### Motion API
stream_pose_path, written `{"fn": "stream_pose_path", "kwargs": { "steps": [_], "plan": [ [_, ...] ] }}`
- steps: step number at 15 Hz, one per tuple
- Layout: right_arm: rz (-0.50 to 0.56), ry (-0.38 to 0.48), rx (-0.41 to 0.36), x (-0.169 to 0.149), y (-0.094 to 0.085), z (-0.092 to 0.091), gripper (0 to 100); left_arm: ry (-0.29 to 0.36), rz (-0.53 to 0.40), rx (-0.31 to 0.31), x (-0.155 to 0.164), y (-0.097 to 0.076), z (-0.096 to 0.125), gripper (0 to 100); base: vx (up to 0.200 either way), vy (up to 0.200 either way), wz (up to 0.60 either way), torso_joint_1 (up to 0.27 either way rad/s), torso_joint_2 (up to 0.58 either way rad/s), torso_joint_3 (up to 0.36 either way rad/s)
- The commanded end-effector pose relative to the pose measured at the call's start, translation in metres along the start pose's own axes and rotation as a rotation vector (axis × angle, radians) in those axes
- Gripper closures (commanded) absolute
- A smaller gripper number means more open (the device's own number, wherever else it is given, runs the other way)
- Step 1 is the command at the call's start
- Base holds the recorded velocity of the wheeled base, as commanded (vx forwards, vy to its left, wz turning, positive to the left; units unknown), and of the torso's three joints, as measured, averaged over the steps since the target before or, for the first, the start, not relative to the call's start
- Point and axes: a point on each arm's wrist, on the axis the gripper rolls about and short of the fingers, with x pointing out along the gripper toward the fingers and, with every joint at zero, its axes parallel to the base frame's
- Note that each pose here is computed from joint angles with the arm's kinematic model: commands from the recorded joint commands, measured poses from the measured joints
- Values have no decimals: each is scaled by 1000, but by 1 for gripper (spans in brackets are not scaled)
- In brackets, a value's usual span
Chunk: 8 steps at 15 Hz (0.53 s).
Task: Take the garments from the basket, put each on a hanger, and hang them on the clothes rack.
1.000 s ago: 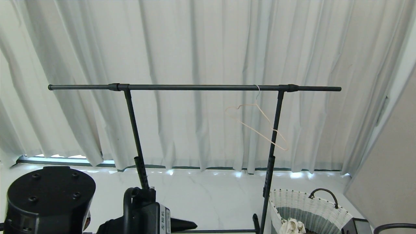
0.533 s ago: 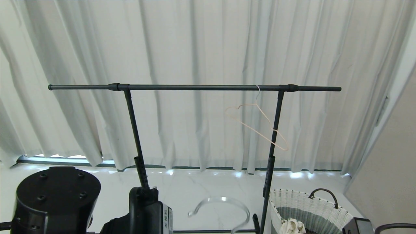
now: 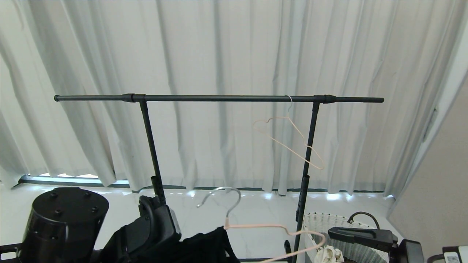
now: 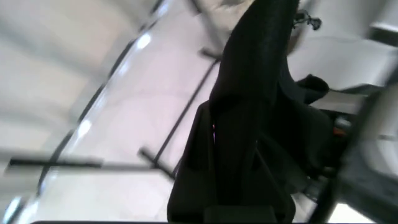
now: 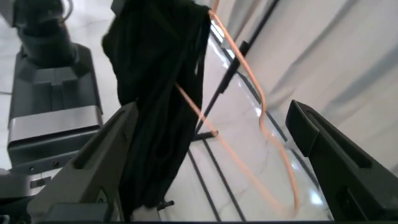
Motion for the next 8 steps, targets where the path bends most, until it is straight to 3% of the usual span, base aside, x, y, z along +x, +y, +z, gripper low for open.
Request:
{"fn": "stream_pose_path", "kwargs": {
  "steps": [1, 3, 5, 8],
  "plan": [
    [-42, 17, 29, 0, -7, -3, 0, 30, 86, -58, -4, 13, -9, 100, 0, 0, 0, 0, 0, 0],
    [-43, 48, 106, 6, -8, -7, 0, 8, 111, -93, -6, 19, -3, 100, 0, 0, 0, 0, 0, 0],
    [-49, 111, 289, 24, -9, -14, 0, -49, 117, -187, -9, 21, 11, 100, 0, 0, 0, 0, 0, 0],
    [-128, 156, 487, 65, -15, -14, 0, -95, 140, -219, -15, 22, 21, 100, 0, 0, 0, 0, 0, 0]
  ]
}}
